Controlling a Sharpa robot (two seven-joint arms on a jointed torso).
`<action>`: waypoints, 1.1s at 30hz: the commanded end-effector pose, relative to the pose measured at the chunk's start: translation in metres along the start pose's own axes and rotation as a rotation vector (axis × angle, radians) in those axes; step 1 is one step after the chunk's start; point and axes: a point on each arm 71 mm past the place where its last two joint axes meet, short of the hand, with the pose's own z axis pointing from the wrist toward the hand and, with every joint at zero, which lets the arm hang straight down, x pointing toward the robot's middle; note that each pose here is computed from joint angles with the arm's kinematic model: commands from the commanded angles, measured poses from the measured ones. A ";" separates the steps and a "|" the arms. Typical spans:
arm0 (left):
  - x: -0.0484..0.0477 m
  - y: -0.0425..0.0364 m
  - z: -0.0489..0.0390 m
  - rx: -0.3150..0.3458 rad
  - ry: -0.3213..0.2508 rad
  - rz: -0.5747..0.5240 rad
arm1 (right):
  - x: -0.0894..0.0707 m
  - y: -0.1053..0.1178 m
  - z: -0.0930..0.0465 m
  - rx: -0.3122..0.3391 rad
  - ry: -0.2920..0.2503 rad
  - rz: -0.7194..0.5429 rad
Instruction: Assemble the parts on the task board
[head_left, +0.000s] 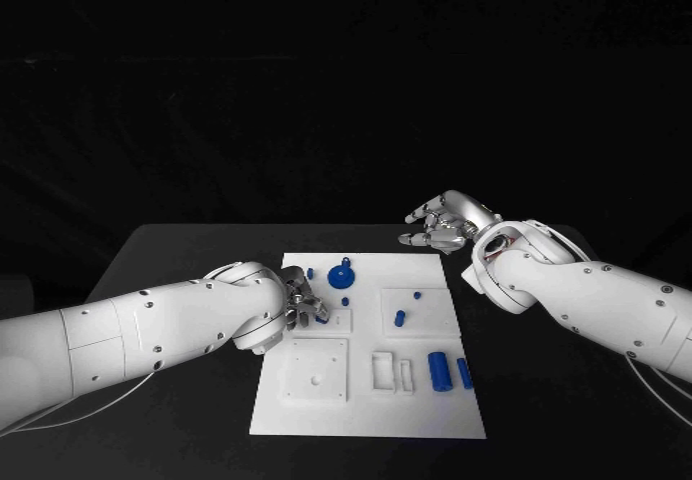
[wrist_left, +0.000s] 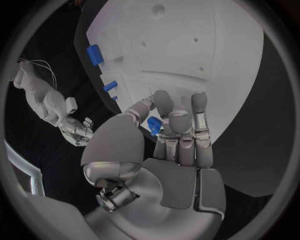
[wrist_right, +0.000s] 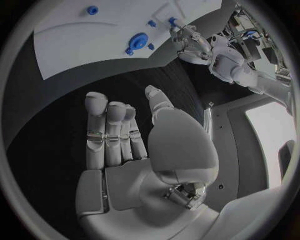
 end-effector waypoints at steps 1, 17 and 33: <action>0.0086 -0.0038 -0.0001 0.014 0.052 0.008 | 0.001 0.000 0.000 -0.001 0.013 -0.001; 0.0088 -0.0044 0.0003 0.022 0.061 0.014 | 0.002 -0.002 0.000 0.004 0.015 -0.002; 0.0083 -0.0061 0.0000 0.039 0.053 0.015 | 0.003 -0.003 0.000 0.007 0.017 -0.002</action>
